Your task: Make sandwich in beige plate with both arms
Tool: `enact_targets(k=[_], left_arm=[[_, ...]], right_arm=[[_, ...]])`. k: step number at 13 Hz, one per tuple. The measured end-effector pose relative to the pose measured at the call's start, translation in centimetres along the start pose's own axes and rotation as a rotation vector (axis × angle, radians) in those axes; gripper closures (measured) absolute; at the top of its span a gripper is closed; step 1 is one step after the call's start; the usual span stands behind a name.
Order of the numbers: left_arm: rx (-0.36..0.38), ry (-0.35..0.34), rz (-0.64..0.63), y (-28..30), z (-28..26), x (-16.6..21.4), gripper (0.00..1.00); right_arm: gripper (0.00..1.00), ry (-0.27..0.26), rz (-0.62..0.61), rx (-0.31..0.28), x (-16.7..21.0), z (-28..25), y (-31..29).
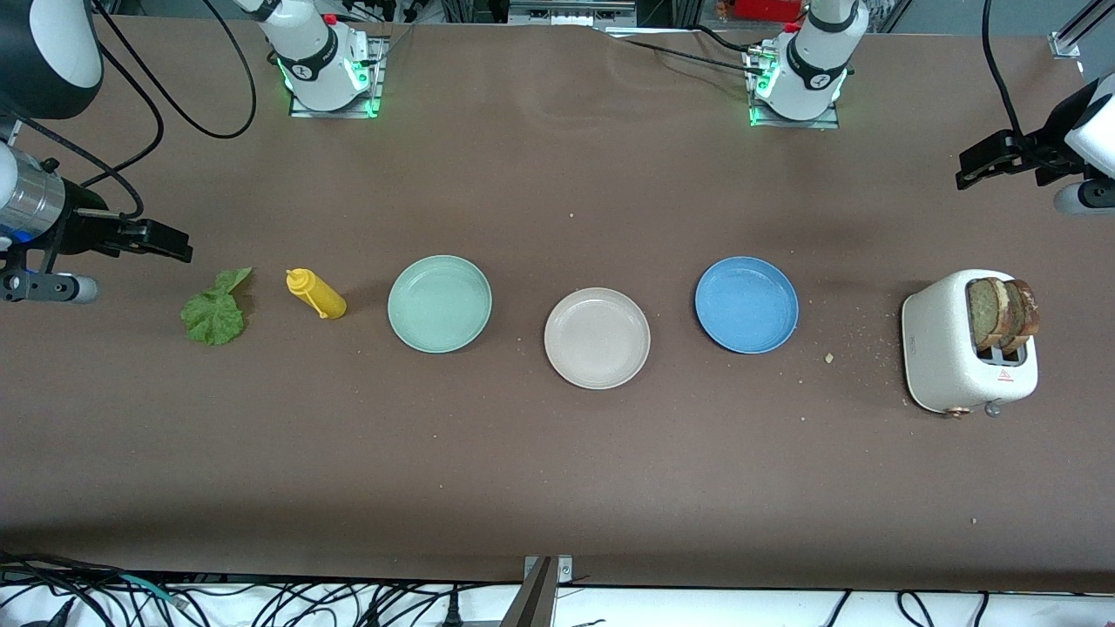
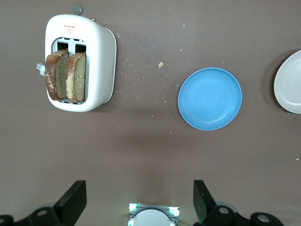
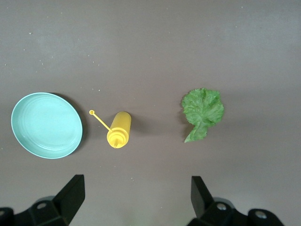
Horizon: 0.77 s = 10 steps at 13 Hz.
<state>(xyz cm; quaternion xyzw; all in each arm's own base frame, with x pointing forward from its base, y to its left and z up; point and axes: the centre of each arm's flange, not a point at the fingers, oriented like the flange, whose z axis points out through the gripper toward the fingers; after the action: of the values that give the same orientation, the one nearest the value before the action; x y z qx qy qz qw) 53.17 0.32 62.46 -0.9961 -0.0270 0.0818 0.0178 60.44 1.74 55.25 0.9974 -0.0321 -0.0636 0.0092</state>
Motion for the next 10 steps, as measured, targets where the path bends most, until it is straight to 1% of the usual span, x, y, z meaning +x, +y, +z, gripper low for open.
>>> enact_targets(k=[7,10], left_arm=[[0.000,0.000,0.000,0.00,0.02,0.01,0.00],[0.000,0.000,0.000,0.00,0.02,0.01,0.00]], right_arm=[[0.00,0.003,0.000,0.000,0.03,-0.02,0.01],[0.00,0.028,-0.009,0.003,0.32,-0.21,-0.03]])
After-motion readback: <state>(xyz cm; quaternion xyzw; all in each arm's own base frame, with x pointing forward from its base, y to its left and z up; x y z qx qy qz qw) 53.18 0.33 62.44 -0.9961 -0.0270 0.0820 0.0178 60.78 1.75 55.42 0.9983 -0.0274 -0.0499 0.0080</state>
